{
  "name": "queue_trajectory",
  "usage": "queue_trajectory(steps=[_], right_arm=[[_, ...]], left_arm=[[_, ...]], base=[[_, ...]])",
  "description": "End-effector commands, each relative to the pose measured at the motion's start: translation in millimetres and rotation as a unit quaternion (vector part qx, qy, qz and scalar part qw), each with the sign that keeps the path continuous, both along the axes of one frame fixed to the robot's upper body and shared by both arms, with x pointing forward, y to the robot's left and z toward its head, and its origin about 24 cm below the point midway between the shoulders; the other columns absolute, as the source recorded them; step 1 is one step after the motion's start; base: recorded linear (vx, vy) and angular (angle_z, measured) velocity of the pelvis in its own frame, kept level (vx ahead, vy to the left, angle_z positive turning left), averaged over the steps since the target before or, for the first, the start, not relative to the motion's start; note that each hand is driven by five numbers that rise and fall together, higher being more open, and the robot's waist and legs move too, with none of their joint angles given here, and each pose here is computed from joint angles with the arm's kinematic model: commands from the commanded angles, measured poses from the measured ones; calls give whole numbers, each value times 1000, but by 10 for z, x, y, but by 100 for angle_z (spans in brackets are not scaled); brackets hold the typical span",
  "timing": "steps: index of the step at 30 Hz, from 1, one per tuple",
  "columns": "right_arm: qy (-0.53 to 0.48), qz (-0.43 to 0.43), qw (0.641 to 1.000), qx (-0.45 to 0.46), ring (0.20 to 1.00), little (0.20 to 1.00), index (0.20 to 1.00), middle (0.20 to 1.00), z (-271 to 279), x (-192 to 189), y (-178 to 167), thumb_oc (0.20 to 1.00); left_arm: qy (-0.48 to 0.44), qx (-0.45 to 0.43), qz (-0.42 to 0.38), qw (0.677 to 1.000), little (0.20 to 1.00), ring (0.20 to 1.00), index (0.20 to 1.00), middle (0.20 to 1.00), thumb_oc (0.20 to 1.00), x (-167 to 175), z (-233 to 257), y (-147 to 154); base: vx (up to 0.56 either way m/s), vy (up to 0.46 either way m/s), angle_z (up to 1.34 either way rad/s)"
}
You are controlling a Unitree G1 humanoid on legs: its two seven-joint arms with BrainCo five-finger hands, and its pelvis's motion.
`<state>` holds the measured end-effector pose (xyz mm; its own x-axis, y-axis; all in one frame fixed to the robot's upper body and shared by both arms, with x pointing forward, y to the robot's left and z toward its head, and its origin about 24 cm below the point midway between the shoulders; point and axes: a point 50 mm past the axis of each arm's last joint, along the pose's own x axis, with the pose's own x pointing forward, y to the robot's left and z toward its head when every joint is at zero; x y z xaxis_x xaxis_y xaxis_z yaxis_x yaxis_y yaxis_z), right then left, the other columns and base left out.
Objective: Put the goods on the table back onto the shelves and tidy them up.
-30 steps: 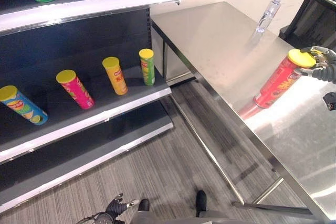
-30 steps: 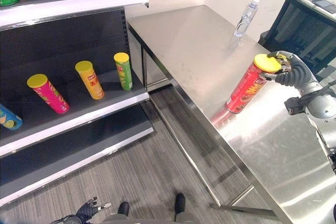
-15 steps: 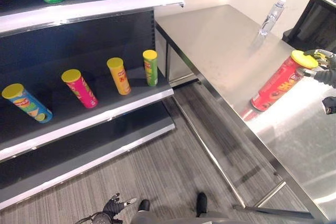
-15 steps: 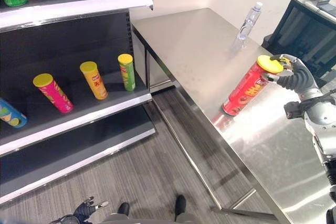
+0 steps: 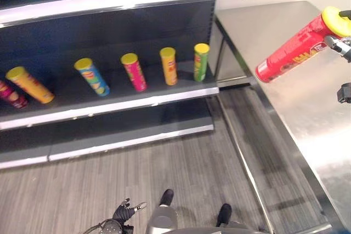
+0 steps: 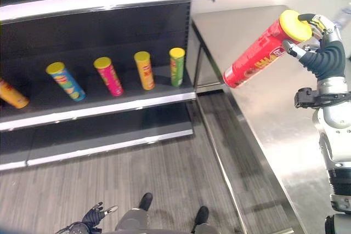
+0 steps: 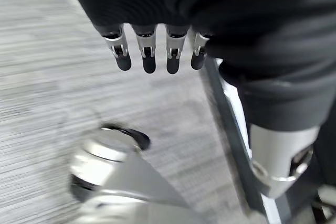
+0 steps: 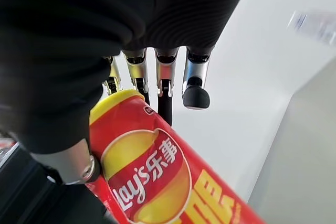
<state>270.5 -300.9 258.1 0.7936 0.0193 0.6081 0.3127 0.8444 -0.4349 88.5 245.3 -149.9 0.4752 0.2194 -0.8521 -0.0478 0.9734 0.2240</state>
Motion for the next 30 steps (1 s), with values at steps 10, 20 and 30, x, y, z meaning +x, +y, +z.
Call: queue_trajectory(steps=[10, 20, 30], right_arm=[[-109, 23, 993, -25, 200, 200, 200, 200, 442, -201, 78, 200], [-117, 10, 993, -23, 200, 200, 200, 200, 368, -199, 132, 200], [-113, 35, 993, -26, 200, 200, 200, 200, 378, -209, 174, 200]], left_arm=[[-36, 41, -8, 998, 1000, 1000, 1000, 1000, 1000, 193, 117, 195], [-46, 82, -7, 996, 1000, 1000, 1000, 1000, 1000, 281, 245, 473], [-37, 56, -16, 998, 1000, 1000, 1000, 1000, 1000, 196, 196, 385]], base=[[-69, 323, 8], [-108, 251, -13], [-21, 5, 5]])
